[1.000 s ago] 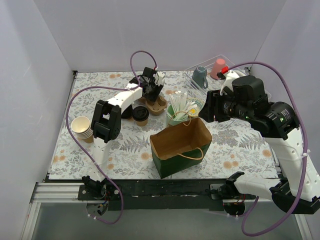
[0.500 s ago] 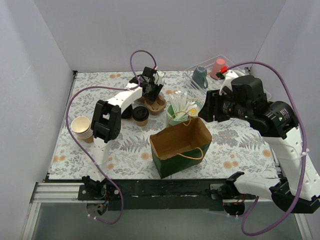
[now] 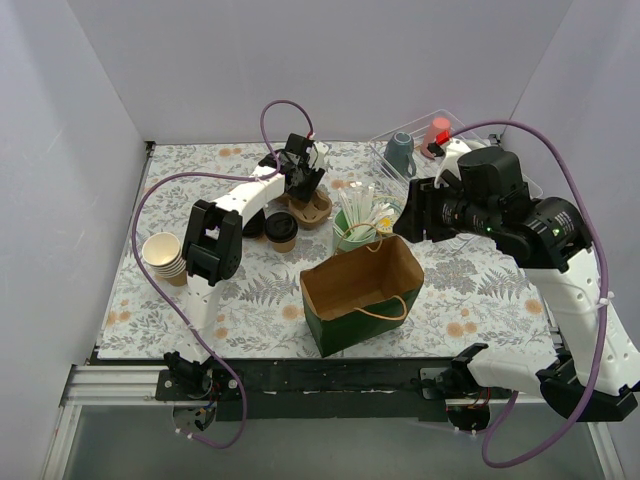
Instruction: Pack the takeout coffee
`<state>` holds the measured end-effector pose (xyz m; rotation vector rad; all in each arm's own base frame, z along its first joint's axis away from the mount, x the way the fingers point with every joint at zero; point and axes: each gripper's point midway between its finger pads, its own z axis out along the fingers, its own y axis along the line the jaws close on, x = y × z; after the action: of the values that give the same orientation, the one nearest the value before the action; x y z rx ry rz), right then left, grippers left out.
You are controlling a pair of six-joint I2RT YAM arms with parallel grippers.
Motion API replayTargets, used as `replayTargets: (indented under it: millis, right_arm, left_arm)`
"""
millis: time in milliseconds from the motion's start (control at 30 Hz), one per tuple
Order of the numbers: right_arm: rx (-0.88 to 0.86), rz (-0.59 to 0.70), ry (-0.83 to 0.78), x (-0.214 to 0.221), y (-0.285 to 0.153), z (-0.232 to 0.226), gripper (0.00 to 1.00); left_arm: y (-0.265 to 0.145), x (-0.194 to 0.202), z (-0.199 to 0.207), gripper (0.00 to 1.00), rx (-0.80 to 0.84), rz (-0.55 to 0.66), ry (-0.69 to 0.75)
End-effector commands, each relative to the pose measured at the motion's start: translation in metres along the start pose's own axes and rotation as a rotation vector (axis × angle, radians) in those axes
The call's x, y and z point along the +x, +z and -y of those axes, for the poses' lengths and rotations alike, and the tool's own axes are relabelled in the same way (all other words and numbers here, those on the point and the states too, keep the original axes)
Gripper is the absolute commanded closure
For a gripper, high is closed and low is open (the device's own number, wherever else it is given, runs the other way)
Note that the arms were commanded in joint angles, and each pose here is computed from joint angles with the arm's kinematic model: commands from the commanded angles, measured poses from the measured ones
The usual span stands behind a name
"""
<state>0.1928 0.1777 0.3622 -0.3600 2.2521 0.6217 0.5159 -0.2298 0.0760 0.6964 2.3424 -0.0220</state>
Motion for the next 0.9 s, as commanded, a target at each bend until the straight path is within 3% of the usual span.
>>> replayTargets:
  millis: [0, 100, 367, 667, 867]
  right_arm:
    - [-0.044, 0.037, -0.007, -0.011, -0.008, -0.01, 0.41]
    - [-0.047, 0.038, -0.004, -0.011, -0.008, -0.01, 0.41]
    - [-0.05, 0.038, 0.008, -0.009, -0.009, -0.01, 0.41]
    - [-0.056, 0.042, 0.02, -0.006, -0.011, -0.011, 0.42]
    - [-0.051, 0.051, 0.031, -0.005, -0.012, -0.009, 0.42]
  left_arm:
    - [-0.039, -0.04, -0.019, 0.55, -0.043, 0.108, -0.001]
    - [-0.044, -0.045, -0.024, 0.48, -0.064, 0.124, -0.004]
    - [-0.049, -0.052, -0.022, 0.56, -0.05, 0.138, -0.015]
    - [-0.061, -0.064, -0.032, 0.47, -0.094, 0.172, -0.033]
    - [-0.071, -0.074, -0.038, 0.49, -0.126, 0.201, -0.071]
